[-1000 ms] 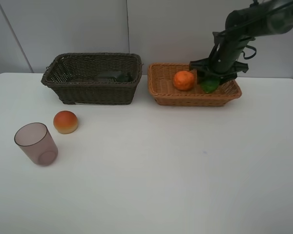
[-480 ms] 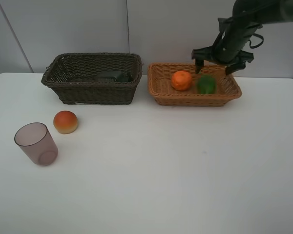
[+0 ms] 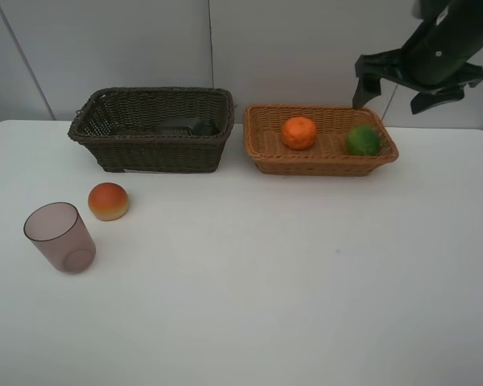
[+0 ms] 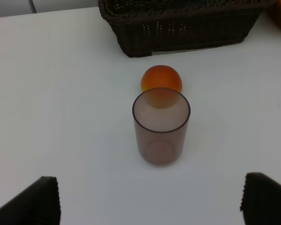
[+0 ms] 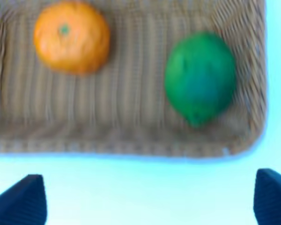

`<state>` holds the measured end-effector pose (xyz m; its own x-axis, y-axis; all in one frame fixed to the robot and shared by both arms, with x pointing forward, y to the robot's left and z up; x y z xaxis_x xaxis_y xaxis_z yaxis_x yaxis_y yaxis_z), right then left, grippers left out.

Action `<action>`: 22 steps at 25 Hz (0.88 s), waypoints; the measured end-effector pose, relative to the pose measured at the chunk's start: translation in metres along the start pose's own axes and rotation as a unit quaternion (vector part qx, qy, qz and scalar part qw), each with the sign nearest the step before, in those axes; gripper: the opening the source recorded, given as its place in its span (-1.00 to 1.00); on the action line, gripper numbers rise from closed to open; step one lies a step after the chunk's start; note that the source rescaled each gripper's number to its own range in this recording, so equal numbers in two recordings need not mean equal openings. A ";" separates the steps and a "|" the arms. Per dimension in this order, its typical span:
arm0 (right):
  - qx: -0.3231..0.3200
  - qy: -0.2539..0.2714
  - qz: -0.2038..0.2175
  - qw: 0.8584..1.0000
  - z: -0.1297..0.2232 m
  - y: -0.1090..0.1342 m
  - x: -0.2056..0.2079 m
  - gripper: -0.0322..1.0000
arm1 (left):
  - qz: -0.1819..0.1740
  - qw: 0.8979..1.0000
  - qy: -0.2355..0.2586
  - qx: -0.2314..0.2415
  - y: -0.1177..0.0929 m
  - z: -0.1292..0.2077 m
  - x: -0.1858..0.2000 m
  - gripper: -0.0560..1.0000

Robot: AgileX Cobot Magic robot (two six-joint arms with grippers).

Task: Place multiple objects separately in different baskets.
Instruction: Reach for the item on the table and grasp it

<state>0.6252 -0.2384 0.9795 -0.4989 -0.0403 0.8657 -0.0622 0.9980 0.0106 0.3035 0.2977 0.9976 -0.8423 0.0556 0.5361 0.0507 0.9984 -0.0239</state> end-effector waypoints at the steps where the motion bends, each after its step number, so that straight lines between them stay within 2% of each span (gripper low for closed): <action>1: -0.001 -0.003 -0.001 1.000 0.008 -0.005 0.011 0.84 | 0.000 1.000 0.000 0.000 0.000 0.000 0.000 1.00; 6: -0.002 -0.041 0.013 0.999 0.038 -0.030 0.068 0.84 | 0.000 1.000 0.000 0.000 0.000 0.000 0.000 1.00; 14: -0.002 -0.150 0.013 0.989 0.078 -0.035 0.173 0.84 | 0.000 1.000 0.000 0.000 0.000 0.000 0.000 1.00; 20: 0.019 -0.154 -0.002 0.988 0.125 -0.031 0.216 0.84 | 0.000 1.000 0.000 0.000 0.000 0.000 0.000 1.00; 22: 0.021 -0.173 0.000 0.985 0.138 -0.031 0.227 0.84 | 0.000 1.000 0.000 0.000 0.000 0.000 0.000 1.00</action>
<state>0.3947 -0.2856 1.1067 -0.7631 -0.0623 0.6432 -0.0946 0.9954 -0.0158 0.3035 0.2977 0.9976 -0.8423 0.0556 0.5361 0.0507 0.9984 -0.0239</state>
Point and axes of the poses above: a point on each arm's last joint axis where the gripper is mounted, x pointing back along that axis away from the gripper, y along the wrist's bending axis when the last joint is at zero, z = x × y, the point moved 9 cm from there along -x, pointing out along that axis toward the gripper, and after that the axes turned 3 degrees about x, right-handed, at the moved point
